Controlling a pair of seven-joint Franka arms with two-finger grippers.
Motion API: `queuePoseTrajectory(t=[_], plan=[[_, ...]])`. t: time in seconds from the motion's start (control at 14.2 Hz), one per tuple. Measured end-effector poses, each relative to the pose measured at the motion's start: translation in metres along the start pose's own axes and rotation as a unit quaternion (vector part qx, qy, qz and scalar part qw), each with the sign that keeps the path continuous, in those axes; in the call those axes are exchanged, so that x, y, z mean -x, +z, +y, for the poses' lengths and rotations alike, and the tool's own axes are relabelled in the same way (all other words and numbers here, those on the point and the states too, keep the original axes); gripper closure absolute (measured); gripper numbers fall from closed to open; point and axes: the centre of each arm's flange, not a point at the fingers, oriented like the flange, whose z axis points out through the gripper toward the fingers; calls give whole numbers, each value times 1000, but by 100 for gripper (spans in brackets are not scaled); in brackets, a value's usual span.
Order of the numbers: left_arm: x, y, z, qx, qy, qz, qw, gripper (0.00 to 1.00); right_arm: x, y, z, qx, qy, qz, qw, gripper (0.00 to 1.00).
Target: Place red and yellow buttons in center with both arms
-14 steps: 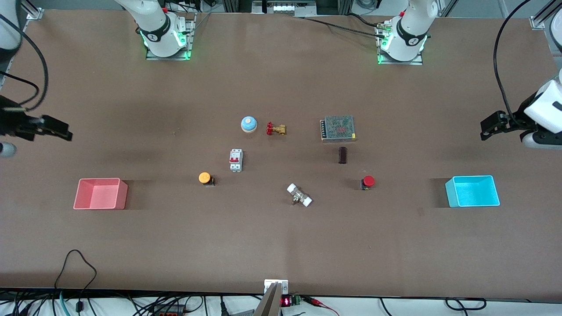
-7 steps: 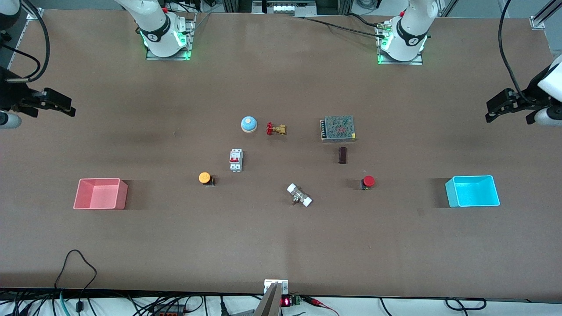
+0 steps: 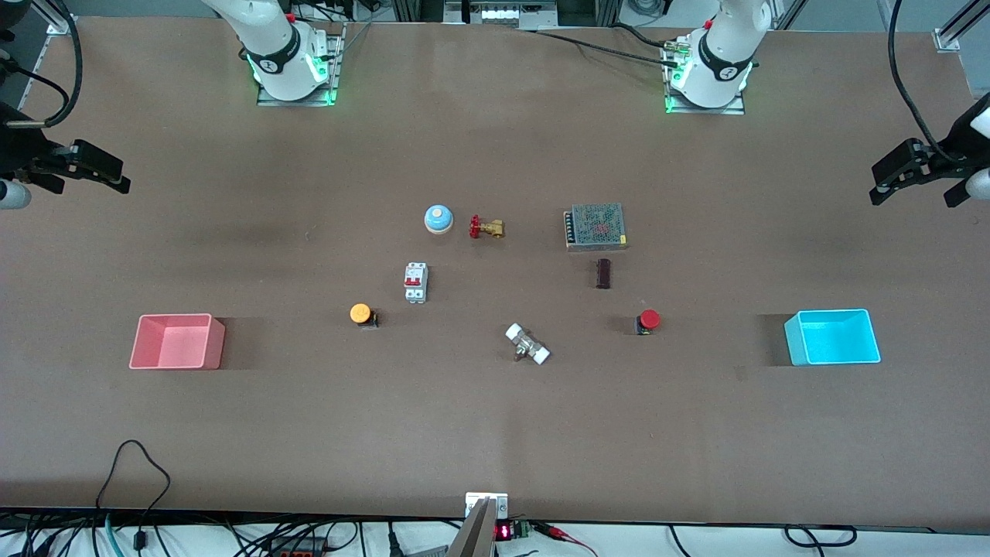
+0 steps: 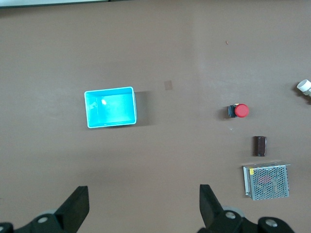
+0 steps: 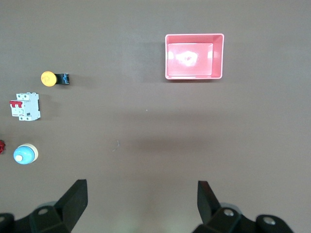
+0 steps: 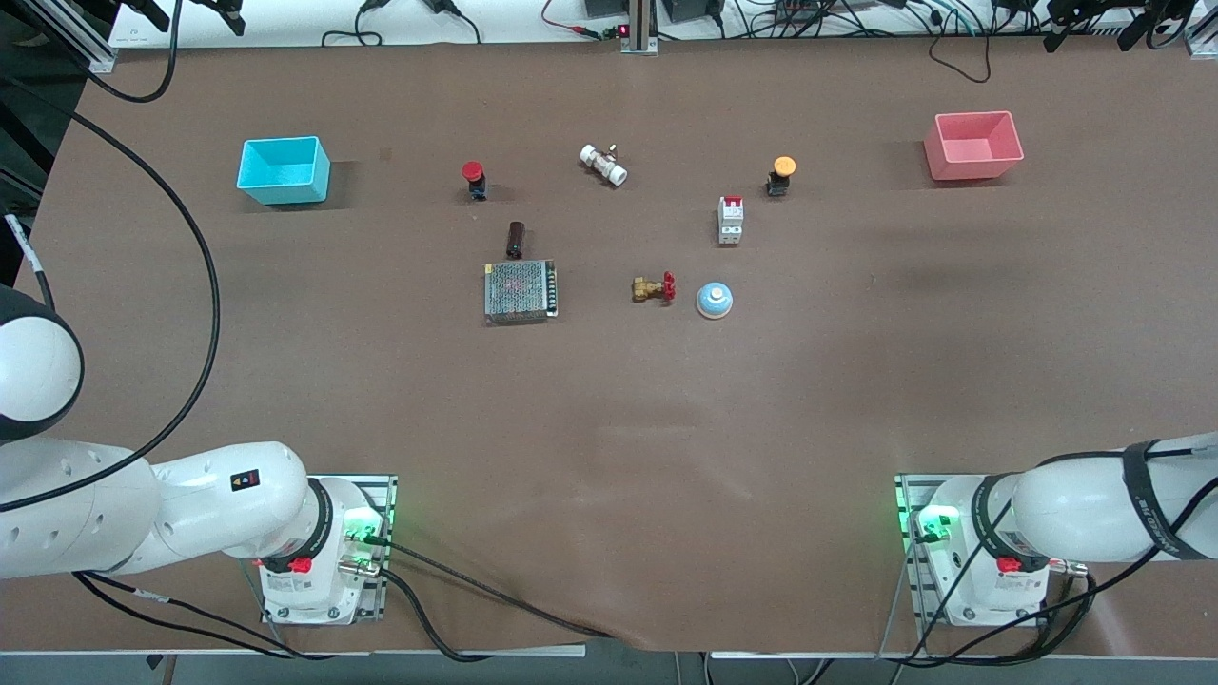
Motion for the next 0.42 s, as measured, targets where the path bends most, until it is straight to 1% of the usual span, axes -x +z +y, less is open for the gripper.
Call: queuePoseTrajectory(t=[0.42], plan=[[1,-2,0,0,0,-4,1000,0,0,0,-1,0,-1,1,1000,0]])
